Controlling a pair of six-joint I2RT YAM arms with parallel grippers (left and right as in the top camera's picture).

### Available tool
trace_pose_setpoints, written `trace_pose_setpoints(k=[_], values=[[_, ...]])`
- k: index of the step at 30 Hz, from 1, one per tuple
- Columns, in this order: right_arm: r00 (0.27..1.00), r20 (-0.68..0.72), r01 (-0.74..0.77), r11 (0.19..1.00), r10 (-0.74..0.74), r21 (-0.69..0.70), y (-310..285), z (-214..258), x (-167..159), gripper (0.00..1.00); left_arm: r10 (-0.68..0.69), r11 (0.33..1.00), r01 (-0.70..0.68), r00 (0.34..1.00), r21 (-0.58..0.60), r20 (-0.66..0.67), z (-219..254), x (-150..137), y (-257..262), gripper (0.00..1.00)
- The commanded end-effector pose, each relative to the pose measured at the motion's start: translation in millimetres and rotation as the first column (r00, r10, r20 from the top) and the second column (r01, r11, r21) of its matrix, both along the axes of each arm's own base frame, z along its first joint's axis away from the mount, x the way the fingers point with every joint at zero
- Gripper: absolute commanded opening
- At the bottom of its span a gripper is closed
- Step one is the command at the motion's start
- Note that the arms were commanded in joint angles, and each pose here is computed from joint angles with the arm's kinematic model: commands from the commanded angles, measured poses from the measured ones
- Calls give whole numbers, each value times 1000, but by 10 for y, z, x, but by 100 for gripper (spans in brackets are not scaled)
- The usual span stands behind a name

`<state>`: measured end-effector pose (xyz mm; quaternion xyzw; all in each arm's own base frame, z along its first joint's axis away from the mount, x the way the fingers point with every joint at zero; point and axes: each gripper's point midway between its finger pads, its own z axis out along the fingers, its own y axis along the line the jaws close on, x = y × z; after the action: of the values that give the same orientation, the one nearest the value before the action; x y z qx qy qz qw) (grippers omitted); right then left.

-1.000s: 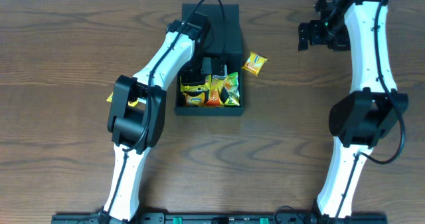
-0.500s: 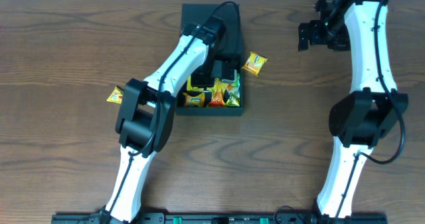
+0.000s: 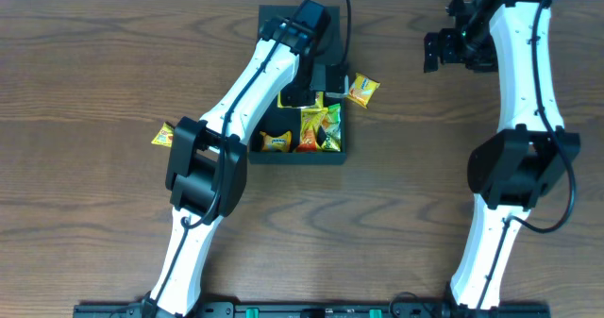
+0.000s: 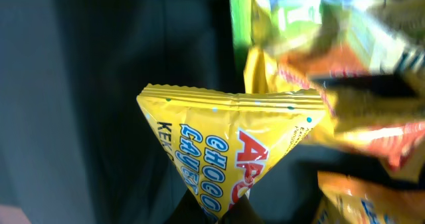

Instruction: Pack container

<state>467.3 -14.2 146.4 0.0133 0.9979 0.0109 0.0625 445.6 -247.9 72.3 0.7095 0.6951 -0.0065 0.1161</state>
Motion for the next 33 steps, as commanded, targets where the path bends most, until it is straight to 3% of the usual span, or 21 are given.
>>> trace_pose_setpoints(k=[1,11,28,33], values=[[999,50,-12,1000,12,-14,-11,188,16,99,-6,994,5,1000,-105,-9,56,9,-227,6],[999,42,-11,1000,12,-13,-10,185,-2,99,-30,979,35,999,-201,26,112,77,-470,6],[999,34,-11,1000,11,-24,-29,182,-21,99,-29,989,18,997,-150,-74,-251,-95,-377,11],[999,34,-11,1000,12,-25,-30,182,-21,99,-28,989,17,997,-149,-74,-259,-92,-374,22]])
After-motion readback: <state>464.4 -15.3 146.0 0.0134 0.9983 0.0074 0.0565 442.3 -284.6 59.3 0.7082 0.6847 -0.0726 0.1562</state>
